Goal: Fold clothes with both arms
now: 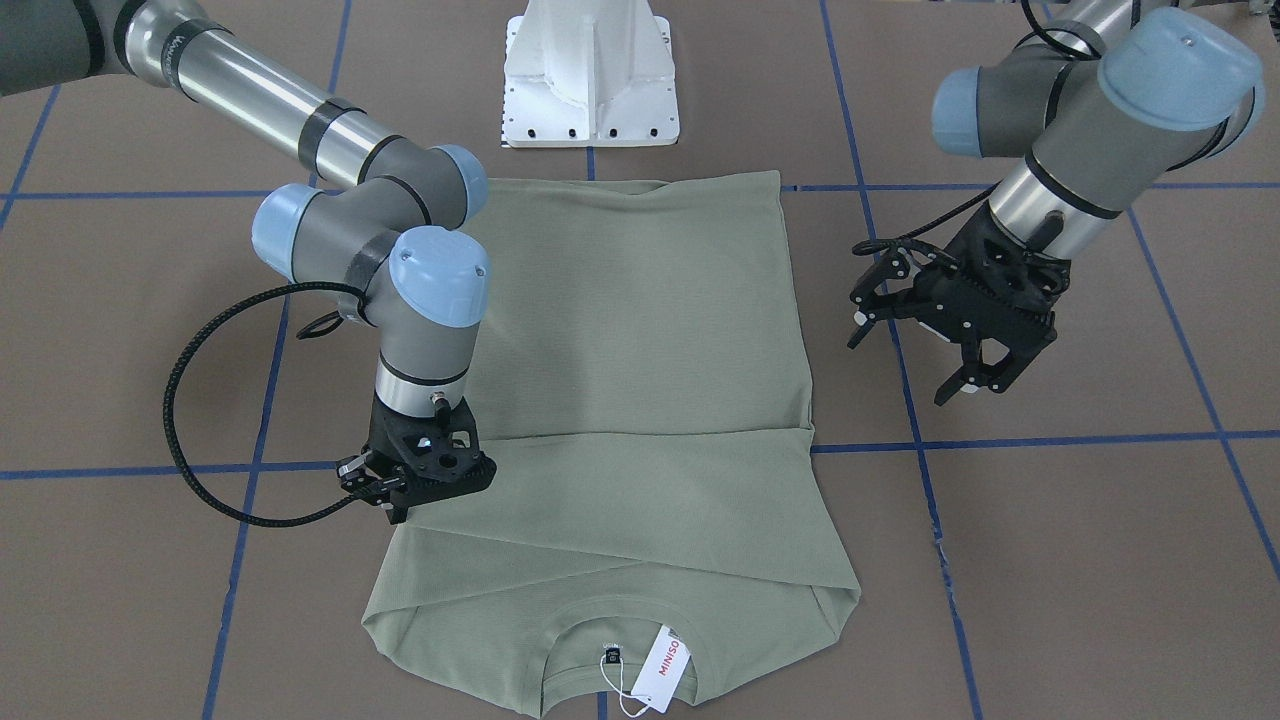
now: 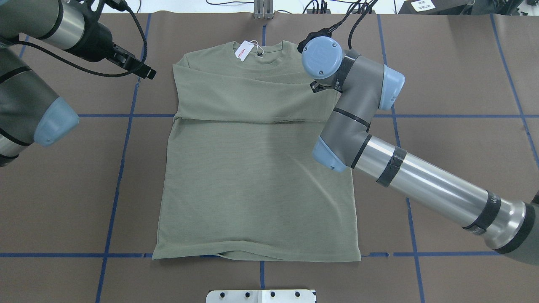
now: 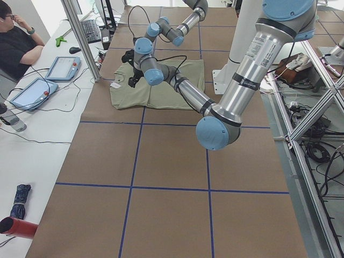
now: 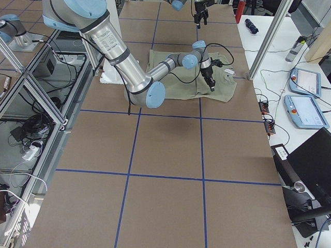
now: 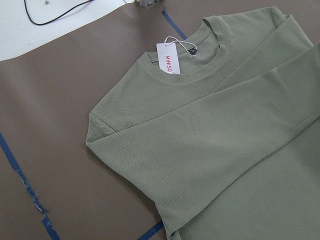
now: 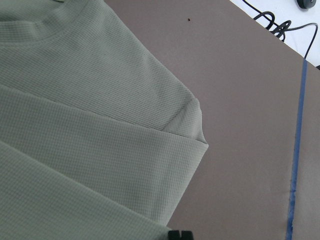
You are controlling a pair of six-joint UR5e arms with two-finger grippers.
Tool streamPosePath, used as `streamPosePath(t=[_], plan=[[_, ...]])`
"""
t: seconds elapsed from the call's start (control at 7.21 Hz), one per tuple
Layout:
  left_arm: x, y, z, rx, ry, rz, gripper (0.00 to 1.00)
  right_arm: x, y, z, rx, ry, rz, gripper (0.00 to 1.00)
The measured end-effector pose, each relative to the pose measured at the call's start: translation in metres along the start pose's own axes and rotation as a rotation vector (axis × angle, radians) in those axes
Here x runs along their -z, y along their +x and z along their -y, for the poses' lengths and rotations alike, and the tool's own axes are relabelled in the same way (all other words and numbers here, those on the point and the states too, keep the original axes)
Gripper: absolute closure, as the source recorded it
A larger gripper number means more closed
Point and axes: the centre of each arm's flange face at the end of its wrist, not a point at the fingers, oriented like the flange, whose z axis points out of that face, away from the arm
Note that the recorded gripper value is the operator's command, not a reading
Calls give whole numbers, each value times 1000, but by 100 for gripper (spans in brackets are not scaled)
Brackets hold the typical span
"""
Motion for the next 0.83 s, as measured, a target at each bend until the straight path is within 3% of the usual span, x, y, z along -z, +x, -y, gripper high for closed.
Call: streamPosePath(t=[0.14, 0.42, 0.55, 0.83], plan=[[0, 0, 0, 1, 0, 0, 0, -2, 2, -1, -1, 1, -1, 0], [0, 0, 0, 3, -1, 1, 0, 1, -1, 1, -33, 20, 34, 0], [0, 1, 0, 23, 2, 4, 0, 9, -1, 4, -76, 17, 100, 0], [-2, 13, -14, 167, 23, 40, 0, 40, 8, -13, -234, -9, 257, 0]])
